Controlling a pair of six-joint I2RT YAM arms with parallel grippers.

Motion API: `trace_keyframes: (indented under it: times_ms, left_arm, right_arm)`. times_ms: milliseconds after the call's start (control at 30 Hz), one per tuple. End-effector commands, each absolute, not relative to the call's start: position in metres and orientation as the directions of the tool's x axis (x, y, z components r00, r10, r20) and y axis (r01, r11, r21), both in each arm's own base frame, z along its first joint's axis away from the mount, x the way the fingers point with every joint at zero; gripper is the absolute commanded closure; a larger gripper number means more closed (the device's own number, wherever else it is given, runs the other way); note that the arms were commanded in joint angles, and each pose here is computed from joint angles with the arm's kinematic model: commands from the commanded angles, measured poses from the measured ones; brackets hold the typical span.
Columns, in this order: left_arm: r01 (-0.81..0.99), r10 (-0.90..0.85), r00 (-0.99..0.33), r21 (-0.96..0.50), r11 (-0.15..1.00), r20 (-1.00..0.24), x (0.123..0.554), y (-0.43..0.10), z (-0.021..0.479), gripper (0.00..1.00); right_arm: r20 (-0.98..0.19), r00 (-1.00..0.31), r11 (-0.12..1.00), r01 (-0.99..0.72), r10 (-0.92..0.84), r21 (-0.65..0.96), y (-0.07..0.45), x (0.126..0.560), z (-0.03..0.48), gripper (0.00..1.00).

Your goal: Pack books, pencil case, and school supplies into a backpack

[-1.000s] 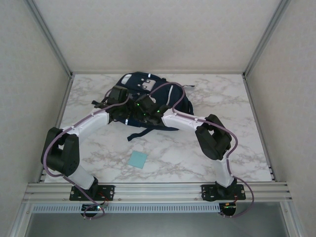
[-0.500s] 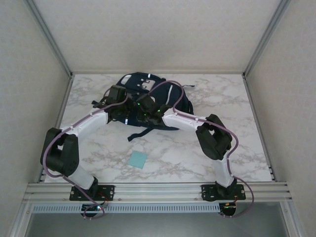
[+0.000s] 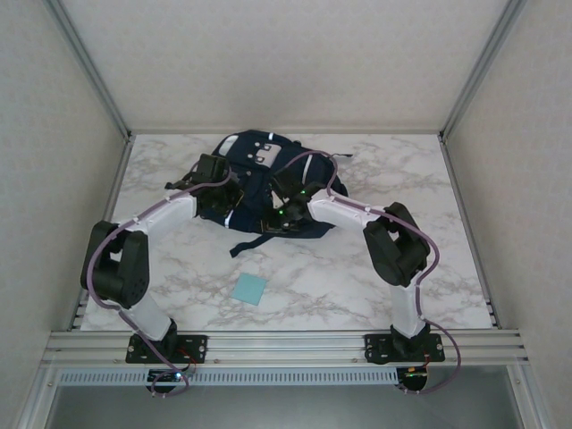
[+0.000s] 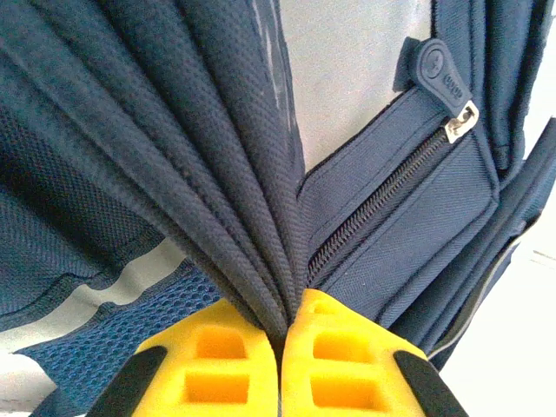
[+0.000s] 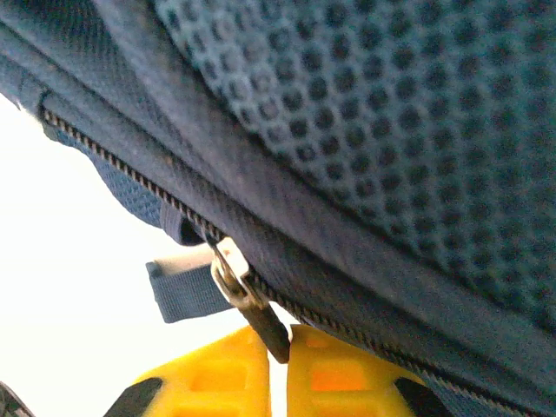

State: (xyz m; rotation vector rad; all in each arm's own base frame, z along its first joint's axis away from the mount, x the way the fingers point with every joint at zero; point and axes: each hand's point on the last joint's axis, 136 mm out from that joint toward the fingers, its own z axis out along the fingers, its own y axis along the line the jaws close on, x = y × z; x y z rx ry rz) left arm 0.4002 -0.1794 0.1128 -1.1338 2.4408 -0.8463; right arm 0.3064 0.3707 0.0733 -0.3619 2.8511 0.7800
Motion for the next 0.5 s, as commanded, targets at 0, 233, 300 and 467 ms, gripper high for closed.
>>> trace_keyframes:
  times_ms: [0,233,300,467]
  left_arm:
    - [-0.501,-0.78,-0.613,-0.701,0.507,-0.126,0.433,-0.169,0.147,1.0]
    - [-0.486,-0.763,-0.629,-0.689,0.537,-0.151,0.438,-0.162,0.147,1.0]
    - [-0.484,-0.757,-0.635,-0.684,0.545,-0.154,0.44,-0.16,0.147,1.0]
    - [-0.471,-0.748,-0.652,-0.705,0.53,-0.126,0.441,-0.167,0.151,1.0]
  right_arm:
    - [-0.053,-0.963,0.901,-0.266,-0.264,0.344,0.317,0.268,0.064,1.0]
    - [-0.019,-0.937,0.928,-0.35,-0.35,0.127,0.259,0.271,0.063,1.0]
    - [-0.012,-0.934,0.931,-0.356,-0.357,0.078,0.243,0.275,0.064,1.0]
    - [-0.081,-0.94,0.929,-0.341,-0.332,0.143,0.251,0.284,0.086,1.0]
